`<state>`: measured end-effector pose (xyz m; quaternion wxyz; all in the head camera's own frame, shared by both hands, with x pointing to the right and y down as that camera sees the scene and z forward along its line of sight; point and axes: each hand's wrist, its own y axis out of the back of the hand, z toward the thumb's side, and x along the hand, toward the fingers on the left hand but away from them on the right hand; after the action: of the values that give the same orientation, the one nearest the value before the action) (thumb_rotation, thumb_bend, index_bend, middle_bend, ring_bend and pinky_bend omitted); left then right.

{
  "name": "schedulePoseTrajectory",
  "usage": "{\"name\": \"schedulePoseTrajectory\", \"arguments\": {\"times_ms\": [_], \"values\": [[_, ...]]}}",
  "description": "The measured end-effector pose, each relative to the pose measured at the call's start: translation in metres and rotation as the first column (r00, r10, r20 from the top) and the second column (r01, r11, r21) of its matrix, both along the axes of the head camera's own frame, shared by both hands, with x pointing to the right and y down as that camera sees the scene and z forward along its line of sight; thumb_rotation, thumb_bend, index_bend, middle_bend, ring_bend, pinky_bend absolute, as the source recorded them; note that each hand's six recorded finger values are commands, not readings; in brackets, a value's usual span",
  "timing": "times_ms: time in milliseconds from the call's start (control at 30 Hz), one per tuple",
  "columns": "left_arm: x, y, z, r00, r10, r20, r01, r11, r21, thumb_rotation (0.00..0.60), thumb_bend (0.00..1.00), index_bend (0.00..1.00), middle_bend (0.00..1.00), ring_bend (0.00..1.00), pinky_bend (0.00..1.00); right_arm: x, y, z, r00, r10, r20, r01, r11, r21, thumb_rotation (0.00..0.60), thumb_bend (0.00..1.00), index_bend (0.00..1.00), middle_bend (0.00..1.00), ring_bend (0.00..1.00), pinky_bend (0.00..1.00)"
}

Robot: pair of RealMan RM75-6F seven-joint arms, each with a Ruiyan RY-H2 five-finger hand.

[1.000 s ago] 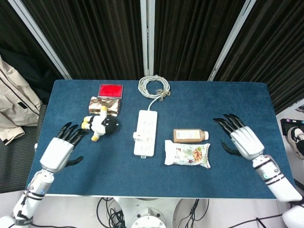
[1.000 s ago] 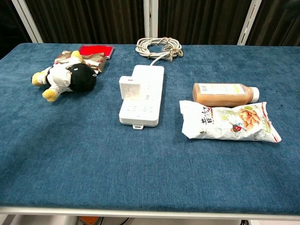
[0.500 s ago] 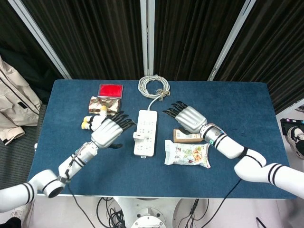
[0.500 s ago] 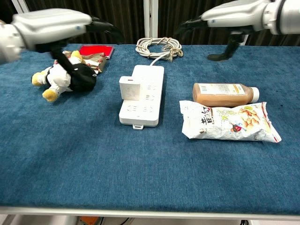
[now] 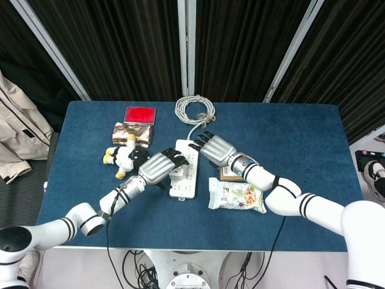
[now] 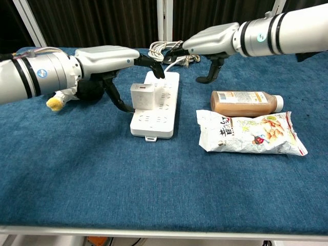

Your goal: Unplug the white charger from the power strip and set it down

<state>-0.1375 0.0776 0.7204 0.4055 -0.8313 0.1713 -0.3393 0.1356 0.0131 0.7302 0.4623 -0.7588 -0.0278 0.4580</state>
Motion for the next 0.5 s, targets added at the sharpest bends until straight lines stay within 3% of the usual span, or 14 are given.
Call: {"name": "schedulePoseTrajectory", "arguments": {"times_ms": [267, 500], "values": [[0.009, 0.008, 0.004, 0.998, 0.025, -0.063, -0.024, 1.000, 0.007, 0.600, 0.13, 0.30, 0.29, 0.19, 0.24, -0.008, 0.007, 0.016, 0.999, 0.018, 0.033, -0.017, 0.999, -0.039, 0.600, 0.38, 0.09, 0.14, 0.00, 0.00], [0.007, 0.003, 0.011, 0.999, 0.037, -0.036, -0.035, 0.999, 0.038, 0.600, 0.16, 0.34, 0.35, 0.27, 0.38, -0.003, 0.012, 0.026, 0.998, 0.022, 0.055, -0.019, 0.998, -0.055, 0.600, 0.38, 0.13, 0.16, 0.00, 0.00]]}}
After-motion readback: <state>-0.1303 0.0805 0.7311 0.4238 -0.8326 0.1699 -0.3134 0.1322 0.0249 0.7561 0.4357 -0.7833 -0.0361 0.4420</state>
